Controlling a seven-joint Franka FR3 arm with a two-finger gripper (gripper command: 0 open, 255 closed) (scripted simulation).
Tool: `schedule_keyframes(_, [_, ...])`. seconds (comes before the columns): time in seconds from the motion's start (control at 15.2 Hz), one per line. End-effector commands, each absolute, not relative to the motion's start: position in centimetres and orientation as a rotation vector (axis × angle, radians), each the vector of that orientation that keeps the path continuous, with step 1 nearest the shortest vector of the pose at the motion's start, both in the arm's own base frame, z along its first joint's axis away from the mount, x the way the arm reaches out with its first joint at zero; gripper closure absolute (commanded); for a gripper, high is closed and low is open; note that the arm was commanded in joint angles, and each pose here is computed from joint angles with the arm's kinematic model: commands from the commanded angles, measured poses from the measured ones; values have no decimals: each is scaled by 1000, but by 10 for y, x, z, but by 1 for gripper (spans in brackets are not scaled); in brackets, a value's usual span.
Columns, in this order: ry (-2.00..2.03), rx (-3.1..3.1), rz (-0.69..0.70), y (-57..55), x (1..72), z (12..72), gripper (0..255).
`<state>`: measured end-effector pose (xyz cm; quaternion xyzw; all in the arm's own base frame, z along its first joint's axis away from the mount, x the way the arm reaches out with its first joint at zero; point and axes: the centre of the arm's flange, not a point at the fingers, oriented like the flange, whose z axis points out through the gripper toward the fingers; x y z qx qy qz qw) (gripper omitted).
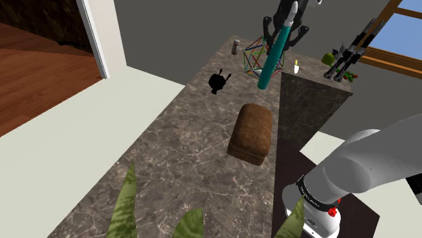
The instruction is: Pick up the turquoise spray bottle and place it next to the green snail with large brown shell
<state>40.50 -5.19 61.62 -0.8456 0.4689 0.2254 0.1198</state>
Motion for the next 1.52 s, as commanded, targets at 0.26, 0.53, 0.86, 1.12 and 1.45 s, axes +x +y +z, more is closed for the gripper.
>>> schedule_keyframes(0.26, [1370,-2472,658,-108,463,616,255])
schedule_keyframes(0.53, [1370,-2472,658,-145,500,616,255])
schedule_keyframes(0.86, [1370,-2472,658,-184,541,611,255])
schedule_keyframes(1.12, [1370,-2472,658,-184,541,590,255])
schedule_keyframes(1.45, [1370,-2472,658,-184,541,563,255])
